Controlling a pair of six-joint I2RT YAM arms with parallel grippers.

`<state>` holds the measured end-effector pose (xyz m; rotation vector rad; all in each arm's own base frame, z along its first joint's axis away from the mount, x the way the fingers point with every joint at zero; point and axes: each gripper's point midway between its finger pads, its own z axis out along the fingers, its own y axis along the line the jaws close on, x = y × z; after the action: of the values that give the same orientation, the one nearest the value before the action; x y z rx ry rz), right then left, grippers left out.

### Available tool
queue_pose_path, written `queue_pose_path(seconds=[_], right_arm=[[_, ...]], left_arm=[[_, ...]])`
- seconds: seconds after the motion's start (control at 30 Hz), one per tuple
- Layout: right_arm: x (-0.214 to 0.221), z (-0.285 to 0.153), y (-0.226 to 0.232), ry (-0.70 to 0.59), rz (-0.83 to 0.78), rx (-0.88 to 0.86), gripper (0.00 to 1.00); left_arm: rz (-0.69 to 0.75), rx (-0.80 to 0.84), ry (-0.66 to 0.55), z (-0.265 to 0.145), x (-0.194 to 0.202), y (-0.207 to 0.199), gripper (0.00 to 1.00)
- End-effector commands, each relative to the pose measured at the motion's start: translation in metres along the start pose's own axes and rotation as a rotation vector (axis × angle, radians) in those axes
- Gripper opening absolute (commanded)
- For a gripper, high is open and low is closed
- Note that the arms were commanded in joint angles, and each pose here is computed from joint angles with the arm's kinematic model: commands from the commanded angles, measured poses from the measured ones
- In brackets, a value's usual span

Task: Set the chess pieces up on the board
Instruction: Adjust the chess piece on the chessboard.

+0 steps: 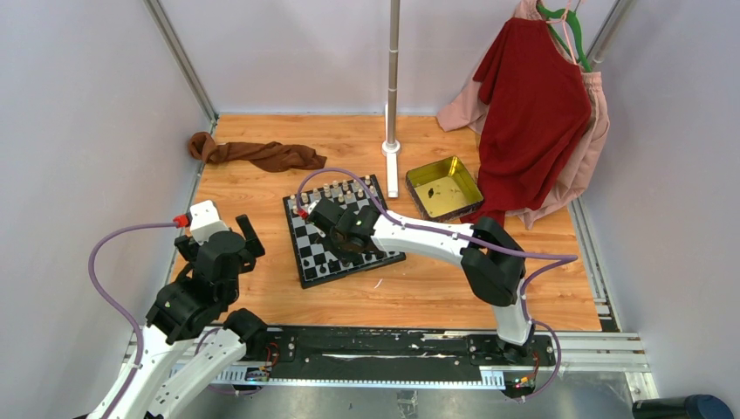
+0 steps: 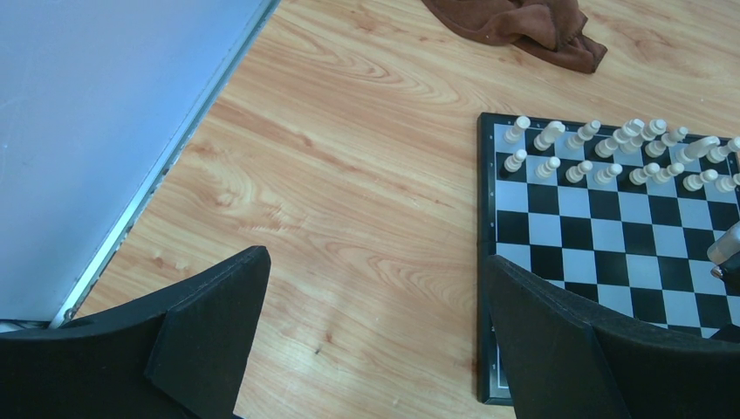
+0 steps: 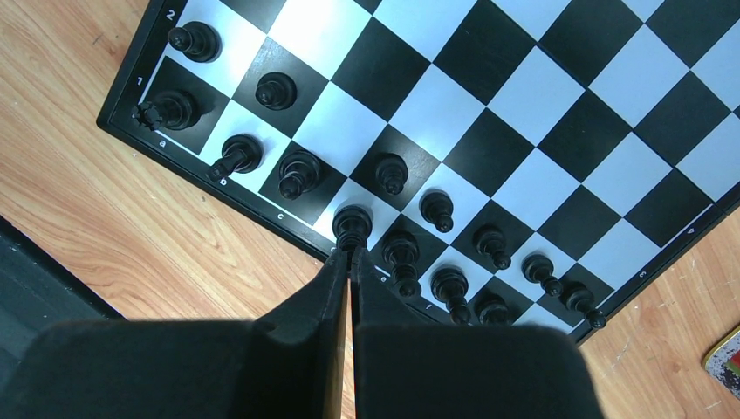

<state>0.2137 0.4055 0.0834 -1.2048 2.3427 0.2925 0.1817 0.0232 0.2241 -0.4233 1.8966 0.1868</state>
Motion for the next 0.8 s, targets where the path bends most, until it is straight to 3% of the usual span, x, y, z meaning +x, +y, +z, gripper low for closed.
queue_pose_path(seconds=[0.0,0.2,0.4,0.77], right_arm=[[0.0028,0.0041,-0.0039,0.028,-0.008,-0.003,0.00],[0.0037,0.0041,-0.0035,0.030,-0.008,-0.006,0.03],[0.0038,0.0027,-0.0046,0.028,-0.008,0.000,0.25],[-0.0043,-0.0036,-0.0061,0.002,-0.012,0.005,0.29]], left_arm=[[0.000,-0.001,-0.009,0.0021,-0.0020,-0.0029,0.99],[0.000,0.000,-0.008,0.0022,-0.0020,-0.0033,0.99],[0.002,0.001,-0.008,0.0024,-0.0017,-0.0035,0.99],[0.002,0.004,-0.007,0.0023,-0.0018,-0.0041,0.99]])
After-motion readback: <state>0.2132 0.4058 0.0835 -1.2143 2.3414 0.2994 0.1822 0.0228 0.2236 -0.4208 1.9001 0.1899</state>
